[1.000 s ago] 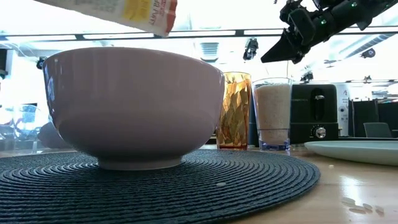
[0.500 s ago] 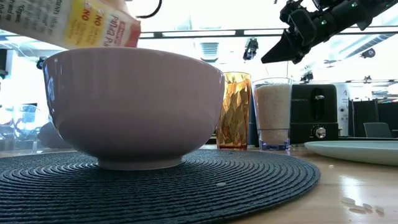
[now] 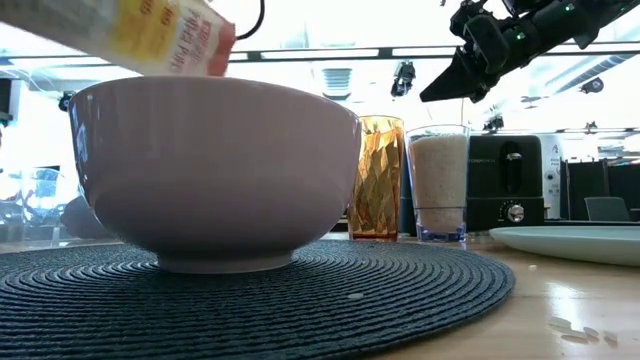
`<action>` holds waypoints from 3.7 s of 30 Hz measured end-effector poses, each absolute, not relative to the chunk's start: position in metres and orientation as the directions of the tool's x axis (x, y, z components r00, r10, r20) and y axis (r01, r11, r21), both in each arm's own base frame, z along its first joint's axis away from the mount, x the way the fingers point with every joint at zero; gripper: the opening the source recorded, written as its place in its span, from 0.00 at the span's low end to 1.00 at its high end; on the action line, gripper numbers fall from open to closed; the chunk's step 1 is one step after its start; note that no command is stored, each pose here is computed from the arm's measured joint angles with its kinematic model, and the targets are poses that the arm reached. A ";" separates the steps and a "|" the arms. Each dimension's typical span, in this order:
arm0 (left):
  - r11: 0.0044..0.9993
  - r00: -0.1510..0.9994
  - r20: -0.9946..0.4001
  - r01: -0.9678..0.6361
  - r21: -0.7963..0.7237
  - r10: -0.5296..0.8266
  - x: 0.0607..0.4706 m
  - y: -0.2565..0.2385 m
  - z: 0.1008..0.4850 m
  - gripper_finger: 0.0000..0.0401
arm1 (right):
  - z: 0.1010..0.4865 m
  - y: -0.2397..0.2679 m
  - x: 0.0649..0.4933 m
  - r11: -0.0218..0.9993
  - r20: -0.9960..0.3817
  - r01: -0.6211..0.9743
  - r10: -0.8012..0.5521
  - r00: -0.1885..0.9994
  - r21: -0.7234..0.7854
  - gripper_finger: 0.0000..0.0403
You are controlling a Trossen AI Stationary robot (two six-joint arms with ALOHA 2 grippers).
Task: Arrange a breakfast setting
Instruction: Pour the cereal from the yellow box into the white bowl
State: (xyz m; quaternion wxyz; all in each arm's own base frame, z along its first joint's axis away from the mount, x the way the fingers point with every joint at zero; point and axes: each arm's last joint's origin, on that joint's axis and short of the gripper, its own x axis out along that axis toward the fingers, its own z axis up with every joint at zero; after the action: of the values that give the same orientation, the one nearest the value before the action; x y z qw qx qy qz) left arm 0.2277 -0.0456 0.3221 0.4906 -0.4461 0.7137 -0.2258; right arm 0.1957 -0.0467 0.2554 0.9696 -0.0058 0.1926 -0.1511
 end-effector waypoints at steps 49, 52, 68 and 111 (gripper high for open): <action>0.481 -0.103 -0.476 -0.332 -0.811 -0.873 0.237 -0.036 0.311 0.01 | 0.254 -0.047 0.197 0.954 -0.378 0.291 -0.296 0.877 -0.070 0.08; 0.476 -0.103 -0.472 -0.355 -0.805 -0.876 0.238 -0.036 0.310 0.01 | 0.254 -0.047 0.197 0.954 -0.378 0.291 -0.296 0.877 -0.070 0.08; 0.468 -0.123 -0.457 -0.366 -0.804 -0.881 0.233 -0.035 0.299 0.00 | 0.252 -0.047 0.199 0.954 -0.386 0.291 -0.295 0.874 -0.072 0.08; 0.497 -0.119 -0.485 -0.300 -0.814 -0.866 0.230 -0.035 0.302 0.00 | 0.252 -0.047 0.199 0.954 -0.385 0.291 -0.296 0.874 -0.072 0.08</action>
State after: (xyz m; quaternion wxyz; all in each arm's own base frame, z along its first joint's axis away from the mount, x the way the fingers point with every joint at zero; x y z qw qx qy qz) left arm 0.2296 -0.0346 0.3017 0.5148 -0.4191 0.6954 -0.2752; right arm 0.1988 -0.0474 0.2523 0.9681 -0.0059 0.1996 -0.1514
